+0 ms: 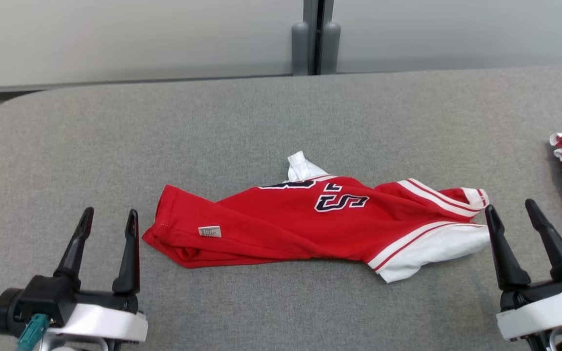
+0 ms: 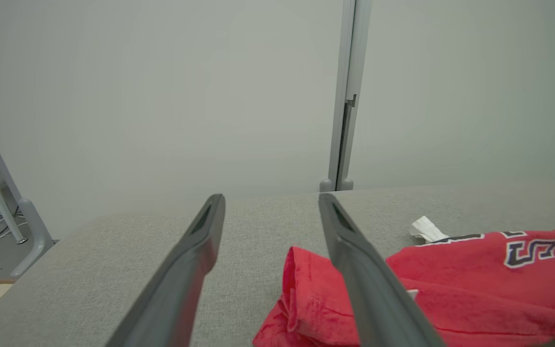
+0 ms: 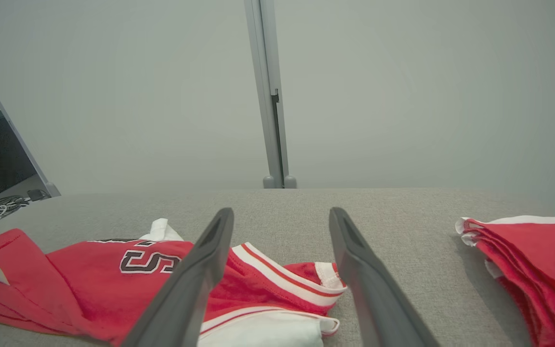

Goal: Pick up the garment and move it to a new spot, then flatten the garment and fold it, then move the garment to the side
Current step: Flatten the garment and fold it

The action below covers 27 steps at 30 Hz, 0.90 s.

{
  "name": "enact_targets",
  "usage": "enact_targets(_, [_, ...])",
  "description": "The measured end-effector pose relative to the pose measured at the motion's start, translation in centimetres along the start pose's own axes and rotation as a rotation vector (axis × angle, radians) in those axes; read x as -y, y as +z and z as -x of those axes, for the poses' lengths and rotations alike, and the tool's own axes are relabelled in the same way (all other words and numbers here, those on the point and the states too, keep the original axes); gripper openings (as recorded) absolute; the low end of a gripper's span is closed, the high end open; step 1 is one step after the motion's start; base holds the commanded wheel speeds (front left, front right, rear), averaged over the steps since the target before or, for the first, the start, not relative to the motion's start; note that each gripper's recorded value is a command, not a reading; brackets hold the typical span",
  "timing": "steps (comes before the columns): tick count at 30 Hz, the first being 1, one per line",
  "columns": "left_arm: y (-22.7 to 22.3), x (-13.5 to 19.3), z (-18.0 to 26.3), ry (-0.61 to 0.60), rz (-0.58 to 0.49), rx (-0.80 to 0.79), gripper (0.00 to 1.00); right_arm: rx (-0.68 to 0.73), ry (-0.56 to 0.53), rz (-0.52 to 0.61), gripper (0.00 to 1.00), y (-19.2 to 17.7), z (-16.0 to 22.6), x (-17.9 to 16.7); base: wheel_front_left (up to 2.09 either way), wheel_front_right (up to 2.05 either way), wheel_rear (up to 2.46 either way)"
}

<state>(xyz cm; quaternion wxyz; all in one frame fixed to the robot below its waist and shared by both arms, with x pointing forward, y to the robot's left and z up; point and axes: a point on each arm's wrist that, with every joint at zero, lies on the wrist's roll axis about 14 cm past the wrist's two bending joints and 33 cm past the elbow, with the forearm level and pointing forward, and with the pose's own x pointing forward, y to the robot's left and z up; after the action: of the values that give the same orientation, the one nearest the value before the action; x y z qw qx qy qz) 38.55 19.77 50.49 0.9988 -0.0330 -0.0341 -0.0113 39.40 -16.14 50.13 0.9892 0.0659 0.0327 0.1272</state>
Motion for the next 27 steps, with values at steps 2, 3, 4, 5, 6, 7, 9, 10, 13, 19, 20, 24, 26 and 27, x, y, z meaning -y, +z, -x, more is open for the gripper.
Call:
enact_targets(2, [-0.2,0.0,0.7,-0.009,-0.006,-0.019,1.0,-0.002,0.003,0.002,1.0,0.1,0.6,-0.3,0.0,0.0,0.0])
enact_targets(3, [-0.4,0.1,1.1,-0.014,-0.008,-0.029,1.0,-0.001,0.004,0.003,1.0,0.2,0.8,-0.4,0.0,0.0,0.0])
enact_targets(4, [-0.5,0.1,1.4,-0.016,-0.007,-0.038,1.0,-0.001,0.005,0.005,1.0,0.2,1.1,-0.5,0.0,0.0,0.0])
enact_targets(5, [-0.6,0.3,1.7,-0.02,-0.007,-0.048,1.0,-0.004,0.003,0.007,1.0,0.2,1.4,-0.5,0.0,0.0,0.0])
enact_targets(6, [-0.6,0.4,2.0,-0.021,-0.007,-0.053,1.0,-0.006,0.001,0.008,1.0,0.2,1.7,-0.5,0.0,0.0,0.0])
enact_targets(7, [-0.5,0.4,2.2,-0.023,-0.006,-0.054,1.0,-0.006,-0.002,0.009,1.0,0.2,2.0,-0.5,0.0,0.0,0.0])
enact_targets(9, [-0.5,0.7,2.6,-0.027,-0.003,-0.061,1.0,-0.007,-0.008,0.005,1.0,0.2,2.4,-0.5,0.0,0.0,0.0])
enact_targets(10, [-0.5,0.7,2.7,-0.026,0.0,-0.063,1.0,-0.005,-0.011,0.004,1.0,0.3,2.6,-0.5,0.0,0.0,0.0])
enact_targets(13, [-0.3,0.7,2.9,-0.023,0.001,-0.064,1.0,-0.004,-0.017,0.001,1.0,0.3,2.8,-0.5,0.0,0.0,0.0])
enact_targets(19, [-0.3,0.9,3.0,-0.02,0.004,-0.072,1.0,0.001,-0.02,-0.002,1.0,0.5,2.8,-0.4,0.0,0.0,0.0])
enact_targets(20, [-0.3,0.9,3.0,-0.022,0.004,-0.073,1.0,0.001,-0.02,-0.003,1.0,0.5,2.8,-0.4,0.0,0.0,0.0])
enact_targets(24, [-0.3,1.1,3.0,-0.021,0.007,-0.075,1.0,-0.001,-0.021,-0.006,1.0,0.4,2.7,-0.4,0.0,0.0,0.0])
enact_targets(26, [-0.3,1.2,3.0,-0.022,0.009,-0.076,1.0,-0.004,-0.021,-0.007,1.0,0.3,2.6,-0.4,0.0,0.0,0.0])
enact_targets(27, [-0.3,1.3,3.0,-0.023,0.01,-0.076,1.0,-0.006,-0.021,-0.007,1.0,0.2,2.6,-0.4,0.0,0.0,0.0])
